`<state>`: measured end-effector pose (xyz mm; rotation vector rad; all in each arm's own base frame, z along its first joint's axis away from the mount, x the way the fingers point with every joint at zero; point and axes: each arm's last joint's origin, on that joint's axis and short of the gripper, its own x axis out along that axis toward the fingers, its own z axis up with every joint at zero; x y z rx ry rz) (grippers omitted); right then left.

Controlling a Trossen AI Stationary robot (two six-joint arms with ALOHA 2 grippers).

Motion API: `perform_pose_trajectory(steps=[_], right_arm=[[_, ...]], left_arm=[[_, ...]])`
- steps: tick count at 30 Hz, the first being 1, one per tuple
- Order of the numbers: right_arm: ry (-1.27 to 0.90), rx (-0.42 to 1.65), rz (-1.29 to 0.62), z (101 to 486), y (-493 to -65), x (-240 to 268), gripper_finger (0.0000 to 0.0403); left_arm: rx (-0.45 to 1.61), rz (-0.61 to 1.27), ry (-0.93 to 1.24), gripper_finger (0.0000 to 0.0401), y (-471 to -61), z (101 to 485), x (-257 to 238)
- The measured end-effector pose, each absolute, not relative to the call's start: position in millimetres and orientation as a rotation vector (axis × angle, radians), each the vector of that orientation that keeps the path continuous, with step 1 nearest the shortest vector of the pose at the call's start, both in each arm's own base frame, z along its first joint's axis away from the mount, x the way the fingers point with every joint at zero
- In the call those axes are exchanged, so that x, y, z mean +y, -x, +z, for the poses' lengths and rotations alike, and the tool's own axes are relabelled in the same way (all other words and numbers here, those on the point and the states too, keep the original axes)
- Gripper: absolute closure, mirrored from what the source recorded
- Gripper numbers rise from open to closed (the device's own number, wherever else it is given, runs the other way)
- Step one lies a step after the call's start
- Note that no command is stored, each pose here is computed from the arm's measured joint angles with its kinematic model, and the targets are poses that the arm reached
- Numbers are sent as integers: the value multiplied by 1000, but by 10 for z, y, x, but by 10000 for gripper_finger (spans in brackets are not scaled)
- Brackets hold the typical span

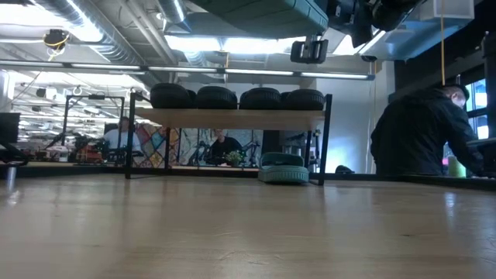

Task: Pick and place slides into the shelf
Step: Put the green slide under the shelf

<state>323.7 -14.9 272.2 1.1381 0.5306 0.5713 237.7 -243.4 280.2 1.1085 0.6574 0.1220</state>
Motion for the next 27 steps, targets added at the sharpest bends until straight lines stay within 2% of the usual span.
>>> perform_pose_trajectory(steps=[10,15,19,23,27], right_arm=[[-1094,493,610,2761,-3242,-127,269],[-1091,481,631,2783,-3242,-125,194],[-988,423,661,2837,-3217,-121,143],[-865,312,649,3018,-3098,-169,119],[-791,245,629,3259,-2881,-225,115]], left_arm=[[646,151,-1035,336,-2375,2803,-2433],[643,159,-1012,336,-2374,2804,-2432],[645,170,-910,337,-2365,2807,-2422],[643,207,-901,337,-2349,2813,-2392],[694,201,-919,338,-2351,2785,-2329]])
